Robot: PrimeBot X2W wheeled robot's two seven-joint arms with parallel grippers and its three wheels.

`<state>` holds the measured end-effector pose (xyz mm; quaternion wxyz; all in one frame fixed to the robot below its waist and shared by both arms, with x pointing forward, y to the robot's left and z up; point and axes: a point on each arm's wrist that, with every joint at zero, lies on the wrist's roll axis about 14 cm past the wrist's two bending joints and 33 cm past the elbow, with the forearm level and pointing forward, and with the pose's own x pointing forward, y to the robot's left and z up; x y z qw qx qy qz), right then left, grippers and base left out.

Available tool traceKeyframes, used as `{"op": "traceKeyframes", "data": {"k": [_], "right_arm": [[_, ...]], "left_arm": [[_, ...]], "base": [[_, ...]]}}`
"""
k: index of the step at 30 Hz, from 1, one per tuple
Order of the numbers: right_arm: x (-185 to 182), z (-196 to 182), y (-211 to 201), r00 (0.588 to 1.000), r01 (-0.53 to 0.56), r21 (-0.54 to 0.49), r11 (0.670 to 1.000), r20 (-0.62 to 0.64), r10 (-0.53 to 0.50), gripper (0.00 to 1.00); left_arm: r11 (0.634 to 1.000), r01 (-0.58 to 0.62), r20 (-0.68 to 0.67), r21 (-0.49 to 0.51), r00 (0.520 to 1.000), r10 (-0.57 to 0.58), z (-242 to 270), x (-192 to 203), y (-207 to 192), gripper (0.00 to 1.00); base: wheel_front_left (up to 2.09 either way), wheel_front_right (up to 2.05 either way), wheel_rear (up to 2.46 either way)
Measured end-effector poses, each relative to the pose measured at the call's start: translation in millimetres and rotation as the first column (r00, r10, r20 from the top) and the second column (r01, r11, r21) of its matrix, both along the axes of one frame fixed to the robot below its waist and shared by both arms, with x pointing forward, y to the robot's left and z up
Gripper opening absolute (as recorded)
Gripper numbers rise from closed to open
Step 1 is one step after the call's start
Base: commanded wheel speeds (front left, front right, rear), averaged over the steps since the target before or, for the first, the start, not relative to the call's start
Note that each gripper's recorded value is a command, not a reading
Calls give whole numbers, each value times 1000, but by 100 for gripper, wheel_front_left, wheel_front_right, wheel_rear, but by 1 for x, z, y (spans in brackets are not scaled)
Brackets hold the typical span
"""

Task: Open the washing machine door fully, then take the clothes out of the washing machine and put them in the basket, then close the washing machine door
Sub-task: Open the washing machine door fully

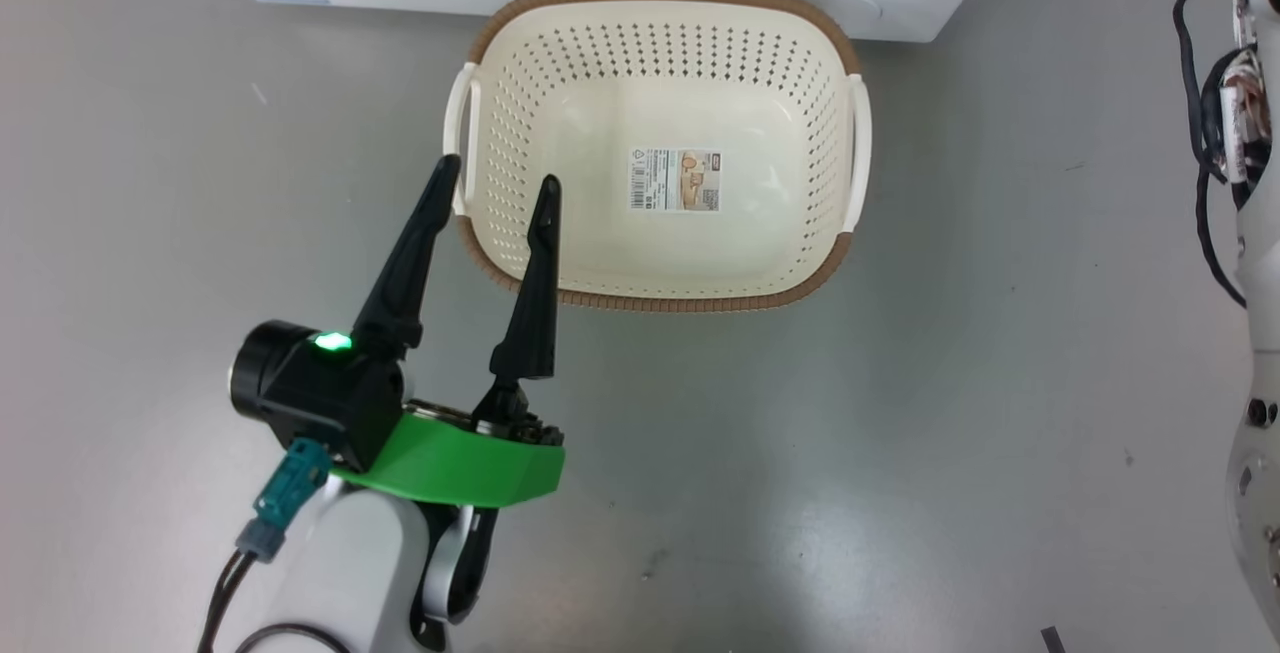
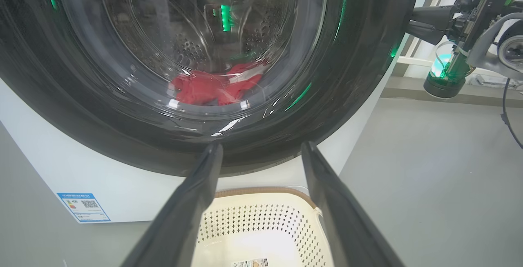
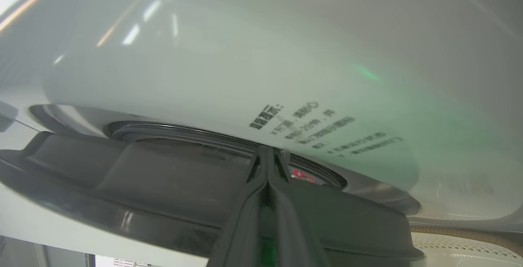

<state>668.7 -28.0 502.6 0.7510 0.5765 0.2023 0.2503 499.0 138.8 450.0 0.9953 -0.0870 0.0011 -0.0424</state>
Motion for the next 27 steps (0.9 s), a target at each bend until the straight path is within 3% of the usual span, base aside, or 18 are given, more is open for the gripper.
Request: {"op": "traceKeyframes", "data": {"k": [16, 27], "right_arm": [[-1, 3, 21, 989, -142, 2, 990, -37, 142, 0], [-16, 13, 25, 982, -184, -6, 983, -39, 183, 0]], "left_arm": [[1000, 3, -1, 5, 1000, -3, 1, 0, 1, 100], [1000, 12, 18, 3, 1000, -12, 12, -2, -3, 100]], "base": [[0, 0, 0], [0, 0, 0]]}}
